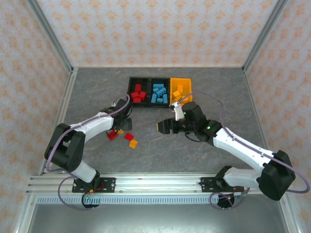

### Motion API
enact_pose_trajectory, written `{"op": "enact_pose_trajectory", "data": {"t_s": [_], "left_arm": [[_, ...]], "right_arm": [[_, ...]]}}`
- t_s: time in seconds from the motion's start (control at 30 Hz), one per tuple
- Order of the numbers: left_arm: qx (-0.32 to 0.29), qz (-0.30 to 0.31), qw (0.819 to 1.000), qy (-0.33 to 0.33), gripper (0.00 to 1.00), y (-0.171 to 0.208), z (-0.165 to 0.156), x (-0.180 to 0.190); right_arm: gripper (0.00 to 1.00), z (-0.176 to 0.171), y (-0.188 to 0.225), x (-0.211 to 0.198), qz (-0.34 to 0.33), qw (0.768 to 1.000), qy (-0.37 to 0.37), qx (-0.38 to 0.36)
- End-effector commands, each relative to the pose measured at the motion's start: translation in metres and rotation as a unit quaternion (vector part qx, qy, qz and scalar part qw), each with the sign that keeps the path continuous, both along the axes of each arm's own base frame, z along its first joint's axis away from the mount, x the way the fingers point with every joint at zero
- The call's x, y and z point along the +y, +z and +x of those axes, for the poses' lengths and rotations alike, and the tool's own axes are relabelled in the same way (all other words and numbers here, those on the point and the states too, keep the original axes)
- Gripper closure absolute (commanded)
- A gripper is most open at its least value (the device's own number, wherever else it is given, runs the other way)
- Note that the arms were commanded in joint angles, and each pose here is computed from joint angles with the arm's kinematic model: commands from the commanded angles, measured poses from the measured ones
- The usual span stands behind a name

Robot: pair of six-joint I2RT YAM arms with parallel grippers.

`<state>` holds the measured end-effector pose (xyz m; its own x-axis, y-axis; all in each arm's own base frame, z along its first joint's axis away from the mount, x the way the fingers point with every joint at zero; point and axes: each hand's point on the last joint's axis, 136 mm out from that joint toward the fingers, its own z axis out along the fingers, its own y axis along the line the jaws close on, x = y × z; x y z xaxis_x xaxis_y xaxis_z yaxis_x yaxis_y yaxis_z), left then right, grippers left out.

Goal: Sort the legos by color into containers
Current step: Pick up the lego from the middle-left of the table.

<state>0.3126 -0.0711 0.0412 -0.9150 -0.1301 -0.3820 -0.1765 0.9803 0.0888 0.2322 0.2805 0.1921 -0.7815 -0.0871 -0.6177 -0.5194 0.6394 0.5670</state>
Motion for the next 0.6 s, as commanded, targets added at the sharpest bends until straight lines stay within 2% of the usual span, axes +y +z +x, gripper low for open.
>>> {"op": "enact_pose_trajectory", "data": {"t_s": [0.0, 0.13, 0.33, 0.4, 0.47, 0.57], "left_arm": [[0.0, 0.006, 1.0, 0.001, 0.2, -0.008, 0.003, 0.006], [0.014, 0.001, 1.0, -0.005, 0.26, -0.016, 0.0, 0.004], [0.012, -0.013, 1.0, -0.011, 0.5, -0.014, 0.002, -0.001], [0.011, -0.019, 1.0, -0.012, 0.54, -0.013, 0.003, -0.003], [0.009, -0.027, 0.999, -0.014, 0.66, -0.011, 0.004, -0.007], [0.0, -0.044, 0.999, -0.015, 0.7, -0.003, 0.008, -0.013]], "right_arm": [[0.27, 0.001, -0.003, 0.001, 0.0, 1.0, 0.0, -0.006], [0.27, 0.003, -0.003, 0.0, 0.0, 1.0, -0.003, -0.009], [0.28, 0.007, -0.005, -0.003, -0.009, 1.0, -0.018, -0.011], [0.28, 0.006, -0.004, -0.002, -0.008, 1.0, -0.016, -0.011], [0.28, 0.007, -0.005, -0.003, -0.01, 1.0, -0.02, -0.011], [0.28, 0.008, -0.006, -0.004, -0.012, 1.0, -0.021, -0.012]]}}
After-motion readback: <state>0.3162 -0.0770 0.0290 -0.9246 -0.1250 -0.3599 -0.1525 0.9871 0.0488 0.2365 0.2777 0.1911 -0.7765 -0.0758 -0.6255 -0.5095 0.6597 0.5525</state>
